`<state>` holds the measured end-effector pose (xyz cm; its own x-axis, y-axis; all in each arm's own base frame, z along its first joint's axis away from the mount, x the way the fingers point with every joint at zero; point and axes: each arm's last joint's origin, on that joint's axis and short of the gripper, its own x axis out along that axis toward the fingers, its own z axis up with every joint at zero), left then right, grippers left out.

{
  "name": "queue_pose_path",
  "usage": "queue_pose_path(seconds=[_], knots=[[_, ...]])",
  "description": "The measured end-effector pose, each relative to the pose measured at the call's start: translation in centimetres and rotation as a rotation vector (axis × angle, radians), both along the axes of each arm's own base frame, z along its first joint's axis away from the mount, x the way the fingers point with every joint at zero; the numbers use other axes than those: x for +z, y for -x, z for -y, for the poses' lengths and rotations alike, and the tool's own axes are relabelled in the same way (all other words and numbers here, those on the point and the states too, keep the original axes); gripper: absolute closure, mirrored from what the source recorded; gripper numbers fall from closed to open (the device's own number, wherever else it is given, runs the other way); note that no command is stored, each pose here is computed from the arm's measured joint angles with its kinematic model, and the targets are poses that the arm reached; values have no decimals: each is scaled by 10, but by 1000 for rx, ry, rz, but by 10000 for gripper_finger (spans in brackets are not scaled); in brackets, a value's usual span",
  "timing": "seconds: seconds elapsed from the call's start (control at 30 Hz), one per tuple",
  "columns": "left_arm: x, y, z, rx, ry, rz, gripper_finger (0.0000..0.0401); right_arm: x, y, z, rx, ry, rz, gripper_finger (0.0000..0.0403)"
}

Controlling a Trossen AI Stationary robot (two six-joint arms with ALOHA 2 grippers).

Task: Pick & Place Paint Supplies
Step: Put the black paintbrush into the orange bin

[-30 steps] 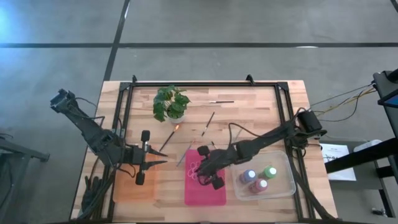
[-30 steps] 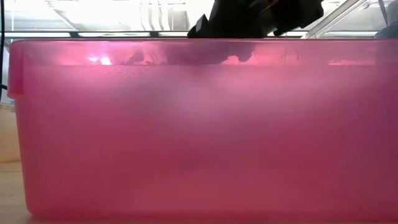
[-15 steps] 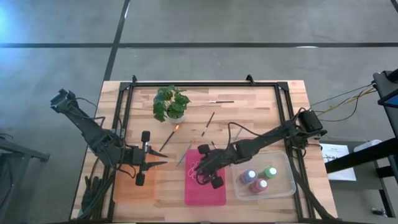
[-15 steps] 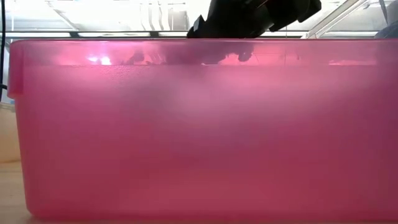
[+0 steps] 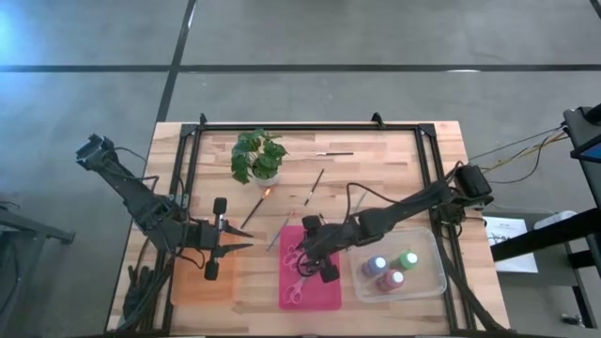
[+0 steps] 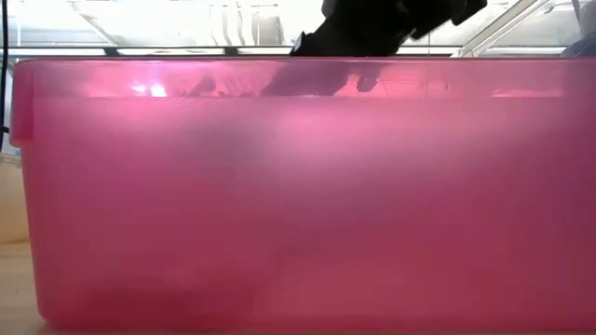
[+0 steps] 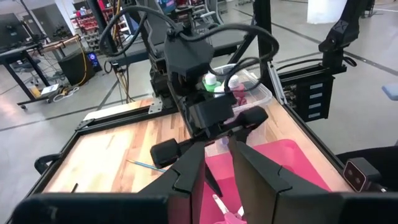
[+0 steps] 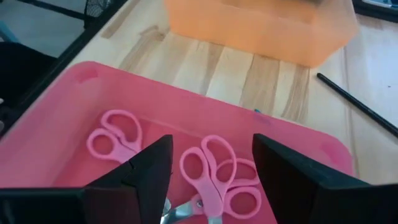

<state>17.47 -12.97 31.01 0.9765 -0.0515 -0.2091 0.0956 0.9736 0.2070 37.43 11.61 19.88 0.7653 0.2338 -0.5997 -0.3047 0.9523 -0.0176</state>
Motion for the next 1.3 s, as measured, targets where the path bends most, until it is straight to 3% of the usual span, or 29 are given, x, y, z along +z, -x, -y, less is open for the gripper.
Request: queue_pose_path(seconds=[0.23,0.4,0.67,0.97,1.3], knots=[[0,0,0,0,2,2,311,23,10,1,-67,31,41,184],[0,0,0,0,2,3,311,49,24,11,-206,93,97,184],[-5,-1,0,14,14,-7,310,79,68,20,-361,62,249,184],[-9,-5,3,46,26,-16,310,58,134,19,-469,-37,422,184],[-10,-6,2,73,12,-12,310,28,175,20,-411,-103,579,184]])
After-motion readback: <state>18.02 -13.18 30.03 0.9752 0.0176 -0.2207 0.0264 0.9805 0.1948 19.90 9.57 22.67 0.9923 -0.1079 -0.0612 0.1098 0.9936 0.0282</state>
